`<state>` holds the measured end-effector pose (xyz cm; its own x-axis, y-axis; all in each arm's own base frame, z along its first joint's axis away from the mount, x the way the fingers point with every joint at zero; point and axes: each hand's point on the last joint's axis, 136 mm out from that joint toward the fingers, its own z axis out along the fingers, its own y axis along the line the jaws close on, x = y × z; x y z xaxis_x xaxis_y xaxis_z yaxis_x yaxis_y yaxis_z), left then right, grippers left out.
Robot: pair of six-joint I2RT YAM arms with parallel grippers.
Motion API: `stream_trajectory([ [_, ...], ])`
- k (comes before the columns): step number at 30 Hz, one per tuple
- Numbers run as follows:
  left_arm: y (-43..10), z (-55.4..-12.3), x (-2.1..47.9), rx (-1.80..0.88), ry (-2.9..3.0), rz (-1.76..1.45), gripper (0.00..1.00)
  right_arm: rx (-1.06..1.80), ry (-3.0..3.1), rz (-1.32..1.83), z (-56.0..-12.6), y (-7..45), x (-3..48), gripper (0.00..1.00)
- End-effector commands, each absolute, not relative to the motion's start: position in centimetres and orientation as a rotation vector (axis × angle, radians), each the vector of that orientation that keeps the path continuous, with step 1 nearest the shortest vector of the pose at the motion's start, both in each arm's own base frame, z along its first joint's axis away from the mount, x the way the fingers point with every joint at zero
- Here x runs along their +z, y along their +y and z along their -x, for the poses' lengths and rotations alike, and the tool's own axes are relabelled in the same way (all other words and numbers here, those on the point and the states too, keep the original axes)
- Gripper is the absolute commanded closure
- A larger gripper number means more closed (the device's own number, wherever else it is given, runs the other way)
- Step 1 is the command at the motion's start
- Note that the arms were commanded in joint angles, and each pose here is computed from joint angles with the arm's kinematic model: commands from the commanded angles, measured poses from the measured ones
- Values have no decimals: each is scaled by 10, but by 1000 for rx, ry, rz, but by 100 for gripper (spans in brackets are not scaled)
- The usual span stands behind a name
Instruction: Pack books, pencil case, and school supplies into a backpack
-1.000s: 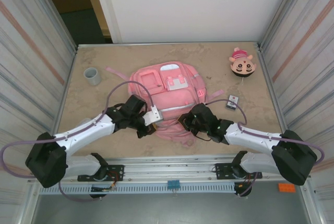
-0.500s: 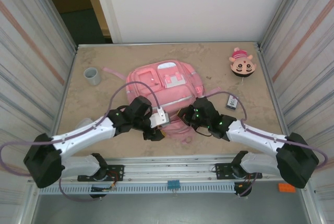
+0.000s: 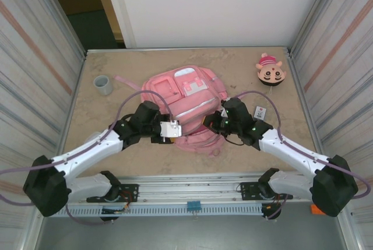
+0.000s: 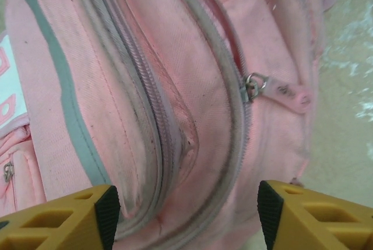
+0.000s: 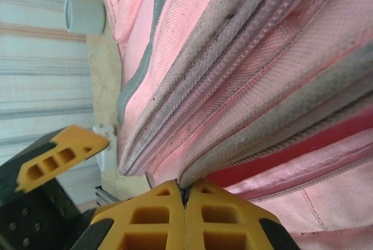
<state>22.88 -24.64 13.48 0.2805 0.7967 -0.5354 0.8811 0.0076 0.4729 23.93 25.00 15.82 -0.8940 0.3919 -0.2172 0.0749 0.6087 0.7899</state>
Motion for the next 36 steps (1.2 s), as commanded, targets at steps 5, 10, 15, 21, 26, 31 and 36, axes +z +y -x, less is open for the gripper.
stream_trajectory([
  [5,-266,-258,147,-138,1406,-1702,35,1272,2436,-240,-234,259,186,95],
  [10,-269,-272,141,-133,1429,-1675,39,1280,2424,-213,-235,261,188,95],
  [15,-267,-278,133,-133,1487,-1689,75,1276,2437,-158,-234,264,189,95],
  [21,-265,-240,142,-249,1533,-1681,100,1219,2449,-90,-236,260,182,95],
  [26,-270,-205,146,-332,1582,-1612,100,1200,2466,-56,-242,257,175,95],
  [31,-284,-192,148,-442,1643,-1497,100,1134,2465,-26,-245,246,179,73],
  [36,-283,-205,147,-393,1717,-1430,100,926,2450,-1,-227,219,193,56],
])
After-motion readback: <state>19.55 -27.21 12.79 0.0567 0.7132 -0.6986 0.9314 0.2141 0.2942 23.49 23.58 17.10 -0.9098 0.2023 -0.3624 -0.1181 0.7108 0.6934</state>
